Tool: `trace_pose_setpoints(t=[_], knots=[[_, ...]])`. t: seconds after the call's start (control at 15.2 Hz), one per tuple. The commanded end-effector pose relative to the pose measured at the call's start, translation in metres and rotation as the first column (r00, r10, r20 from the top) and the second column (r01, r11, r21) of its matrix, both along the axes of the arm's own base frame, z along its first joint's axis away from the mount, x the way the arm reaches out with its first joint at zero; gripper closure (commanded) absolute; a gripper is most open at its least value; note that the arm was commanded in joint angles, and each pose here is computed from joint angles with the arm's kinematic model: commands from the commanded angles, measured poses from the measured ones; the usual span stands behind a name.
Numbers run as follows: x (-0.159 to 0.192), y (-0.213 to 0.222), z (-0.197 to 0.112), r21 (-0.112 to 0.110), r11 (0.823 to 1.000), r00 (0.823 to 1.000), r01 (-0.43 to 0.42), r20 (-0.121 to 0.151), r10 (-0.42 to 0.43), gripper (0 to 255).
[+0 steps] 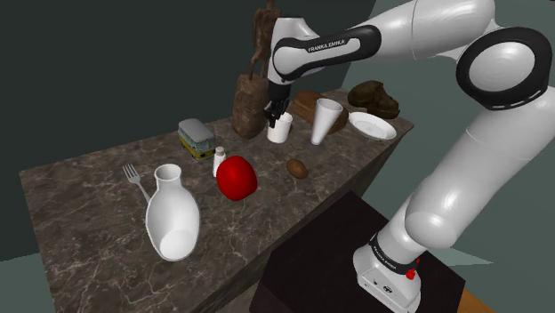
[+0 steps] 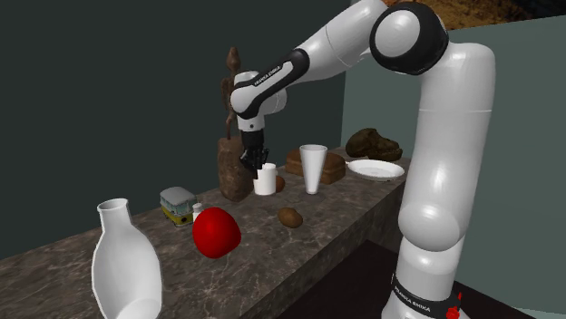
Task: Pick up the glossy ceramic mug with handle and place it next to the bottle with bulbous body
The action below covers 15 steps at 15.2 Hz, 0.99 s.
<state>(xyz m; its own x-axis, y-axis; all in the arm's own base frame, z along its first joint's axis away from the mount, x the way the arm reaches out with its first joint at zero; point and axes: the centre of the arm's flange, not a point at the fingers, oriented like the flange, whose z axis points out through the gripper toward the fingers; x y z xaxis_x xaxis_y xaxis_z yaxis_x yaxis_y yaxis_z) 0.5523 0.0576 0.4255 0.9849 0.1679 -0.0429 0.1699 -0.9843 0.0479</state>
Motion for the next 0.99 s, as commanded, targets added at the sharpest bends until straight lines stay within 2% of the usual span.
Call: trace_pose_setpoints(t=[0.0,0.92], knots=[[0.001,0.000,0.012,0.000,1.000,1.000,0.000,0.000,0.000,255],[0.001,0.000,0.086,0.000,1.000,1.000,0.000,0.000,0.000,255]])
